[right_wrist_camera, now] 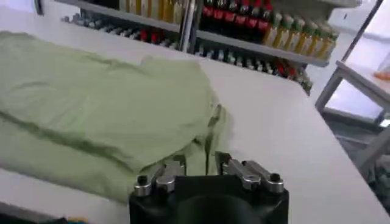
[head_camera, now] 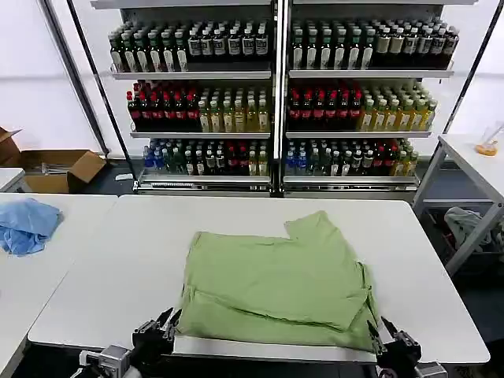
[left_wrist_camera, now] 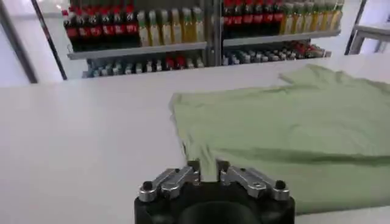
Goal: Fold and organize the clothes.
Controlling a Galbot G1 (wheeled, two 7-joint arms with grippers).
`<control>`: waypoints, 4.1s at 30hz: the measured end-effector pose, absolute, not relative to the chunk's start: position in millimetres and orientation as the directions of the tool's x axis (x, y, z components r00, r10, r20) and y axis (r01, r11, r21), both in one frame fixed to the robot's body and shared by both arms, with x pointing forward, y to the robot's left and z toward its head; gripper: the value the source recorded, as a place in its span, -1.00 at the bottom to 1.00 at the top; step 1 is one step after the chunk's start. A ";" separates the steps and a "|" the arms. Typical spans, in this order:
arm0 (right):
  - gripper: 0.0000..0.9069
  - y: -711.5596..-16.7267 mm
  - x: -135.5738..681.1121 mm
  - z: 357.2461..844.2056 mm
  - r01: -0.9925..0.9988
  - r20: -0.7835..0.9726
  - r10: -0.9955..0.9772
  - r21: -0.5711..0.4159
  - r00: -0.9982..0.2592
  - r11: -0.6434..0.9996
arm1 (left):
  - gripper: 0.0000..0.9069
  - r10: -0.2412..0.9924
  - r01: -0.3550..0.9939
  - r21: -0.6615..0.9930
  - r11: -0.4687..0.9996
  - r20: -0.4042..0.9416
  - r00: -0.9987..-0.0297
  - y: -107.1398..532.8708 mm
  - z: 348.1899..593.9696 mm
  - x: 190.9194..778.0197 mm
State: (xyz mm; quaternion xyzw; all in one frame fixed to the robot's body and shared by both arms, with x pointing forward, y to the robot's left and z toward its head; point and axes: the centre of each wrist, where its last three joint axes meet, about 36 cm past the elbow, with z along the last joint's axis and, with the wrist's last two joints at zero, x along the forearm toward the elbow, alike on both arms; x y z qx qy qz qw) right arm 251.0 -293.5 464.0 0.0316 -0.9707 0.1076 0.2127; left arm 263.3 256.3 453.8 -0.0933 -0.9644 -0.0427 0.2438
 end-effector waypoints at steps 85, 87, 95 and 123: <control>-1.00 -228.8 630.7 409.4 -0.034 0.569 -0.011 -0.029 -0.823 0.999 | -0.96 0.116 0.134 -0.008 0.991 0.560 -0.820 236.9 394.3 569.1; -1.00 -229.7 627.6 412.8 -0.038 0.553 -0.018 -0.024 -0.833 0.999 | -0.93 0.119 0.130 -0.020 0.991 0.557 -0.822 239.2 396.6 567.7; -1.00 -236.1 605.5 434.7 -0.060 0.482 -0.050 -0.004 -0.875 0.998 | -0.96 0.143 0.127 -0.066 0.990 0.516 -0.845 249.5 416.9 557.6; -1.00 -268.5 430.1 474.0 -0.142 0.398 -0.118 -0.032 -0.910 0.989 | -0.93 0.225 0.223 -0.056 0.973 0.433 -0.873 264.9 451.1 444.4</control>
